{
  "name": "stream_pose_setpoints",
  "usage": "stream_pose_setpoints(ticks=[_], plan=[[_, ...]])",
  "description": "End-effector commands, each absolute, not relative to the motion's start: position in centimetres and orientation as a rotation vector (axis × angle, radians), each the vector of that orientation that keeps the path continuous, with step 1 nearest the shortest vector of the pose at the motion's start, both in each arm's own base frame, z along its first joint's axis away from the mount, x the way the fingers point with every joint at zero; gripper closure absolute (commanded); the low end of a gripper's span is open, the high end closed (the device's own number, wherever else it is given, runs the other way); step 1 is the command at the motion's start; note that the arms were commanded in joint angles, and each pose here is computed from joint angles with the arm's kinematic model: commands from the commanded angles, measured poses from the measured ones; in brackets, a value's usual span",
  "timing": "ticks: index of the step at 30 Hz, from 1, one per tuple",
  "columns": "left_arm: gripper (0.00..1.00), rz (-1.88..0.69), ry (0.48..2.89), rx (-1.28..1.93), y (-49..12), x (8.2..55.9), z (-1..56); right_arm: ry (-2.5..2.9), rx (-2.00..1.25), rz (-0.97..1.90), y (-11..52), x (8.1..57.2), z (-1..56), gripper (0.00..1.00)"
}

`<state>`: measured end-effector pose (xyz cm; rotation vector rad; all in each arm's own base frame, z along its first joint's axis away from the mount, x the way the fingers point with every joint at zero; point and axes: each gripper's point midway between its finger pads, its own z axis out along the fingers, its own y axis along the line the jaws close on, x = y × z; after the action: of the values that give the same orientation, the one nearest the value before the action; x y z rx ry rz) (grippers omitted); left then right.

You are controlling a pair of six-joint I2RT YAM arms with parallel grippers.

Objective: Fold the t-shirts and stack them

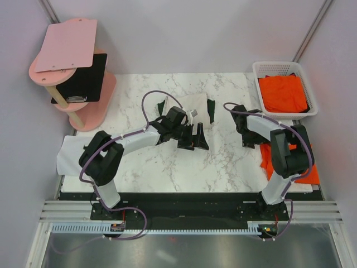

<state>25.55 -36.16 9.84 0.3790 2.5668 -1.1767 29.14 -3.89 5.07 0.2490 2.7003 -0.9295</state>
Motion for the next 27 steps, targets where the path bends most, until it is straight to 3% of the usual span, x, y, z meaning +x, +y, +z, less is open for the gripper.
stream_pose_setpoints(ticks=[1,4,12,15,16,19,27], plan=[[0.01,-1.225,2.479,0.418,-36.6,26.0,12.4,2.593,0.299,-1.149,-5.8,28.4,7.3,0.14],[0.01,-1.22,2.472,0.42,-36.3,26.1,12.6,2.602,0.294,-1.182,-6.0,28.2,7.0,0.21],[0.01,-1.206,2.464,0.404,-35.5,26.3,13.4,2.68,0.207,-1.329,-6.5,28.1,4.4,0.21],[0.01,-1.189,2.456,0.396,-35.1,26.5,13.8,2.688,0.177,-1.371,-6.6,28.1,4.0,0.39],[0.01,-1.18,2.462,0.392,-34.8,26.5,13.7,2.694,0.17,-1.369,-6.6,28.2,3.9,0.6],[0.01,-1.157,2.464,0.375,-34.1,26.7,13.8,2.708,0.144,-1.378,-6.6,28.3,3.5,0.97],[0.01,-1.074,2.477,0.274,-30.7,28.2,13.5,2.748,0.005,-1.197,-3.0,29.3,3.0,1.0]])
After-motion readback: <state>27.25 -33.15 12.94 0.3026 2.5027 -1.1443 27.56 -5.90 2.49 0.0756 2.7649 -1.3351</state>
